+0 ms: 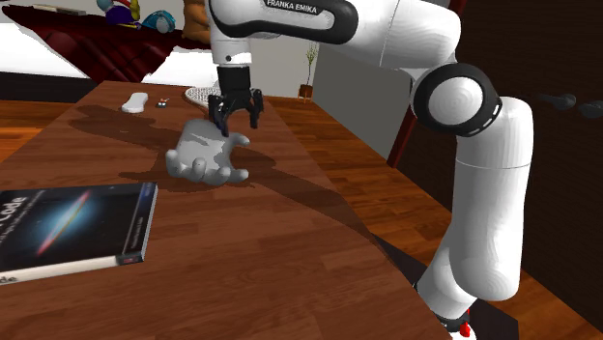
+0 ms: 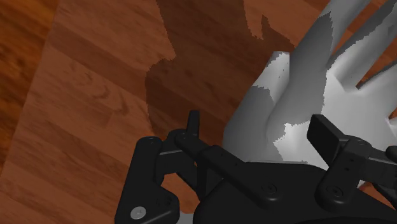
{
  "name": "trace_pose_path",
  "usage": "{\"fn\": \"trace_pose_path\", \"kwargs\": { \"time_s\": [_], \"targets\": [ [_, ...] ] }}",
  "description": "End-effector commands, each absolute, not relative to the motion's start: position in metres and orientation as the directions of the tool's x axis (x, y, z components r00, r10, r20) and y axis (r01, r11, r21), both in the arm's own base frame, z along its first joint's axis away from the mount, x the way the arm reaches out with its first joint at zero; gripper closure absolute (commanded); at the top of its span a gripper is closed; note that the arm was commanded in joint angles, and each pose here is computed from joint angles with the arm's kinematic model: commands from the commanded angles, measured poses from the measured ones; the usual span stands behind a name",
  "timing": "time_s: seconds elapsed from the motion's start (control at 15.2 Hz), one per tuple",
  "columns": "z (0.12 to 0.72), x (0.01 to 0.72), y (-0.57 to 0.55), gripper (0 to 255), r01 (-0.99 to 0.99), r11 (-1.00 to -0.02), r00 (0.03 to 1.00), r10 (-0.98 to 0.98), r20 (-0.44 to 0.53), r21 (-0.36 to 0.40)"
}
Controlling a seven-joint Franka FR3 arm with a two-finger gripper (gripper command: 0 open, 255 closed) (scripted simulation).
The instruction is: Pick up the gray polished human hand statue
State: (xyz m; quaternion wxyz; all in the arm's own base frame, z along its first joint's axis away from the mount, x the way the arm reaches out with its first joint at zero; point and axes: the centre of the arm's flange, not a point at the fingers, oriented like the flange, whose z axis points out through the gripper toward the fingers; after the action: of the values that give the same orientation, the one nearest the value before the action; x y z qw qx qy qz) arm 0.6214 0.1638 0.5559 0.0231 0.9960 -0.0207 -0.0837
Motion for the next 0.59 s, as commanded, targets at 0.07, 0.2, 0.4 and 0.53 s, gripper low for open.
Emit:
{"fn": "trace_pose_path", "kwargs": {
  "time_s": [0.07,0.2,0.4,0.53],
  "targets": [
    [0.54,0.623,0.164,0,-0.038,-0.998,0.985,-0.046,-0.166,0.05],
    [0.532,0.623,0.164,0,-0.038,-0.998,0.985,-0.046,-0.166,0.05],
    [0.533,0.622,0.163,255,-0.038,-0.998,0.985,-0.046,-0.166,0.05],
    [0.533,0.622,0.163,255,-0.038,-0.998,0.985,-0.046,-0.166,0.05]
  ]
}}
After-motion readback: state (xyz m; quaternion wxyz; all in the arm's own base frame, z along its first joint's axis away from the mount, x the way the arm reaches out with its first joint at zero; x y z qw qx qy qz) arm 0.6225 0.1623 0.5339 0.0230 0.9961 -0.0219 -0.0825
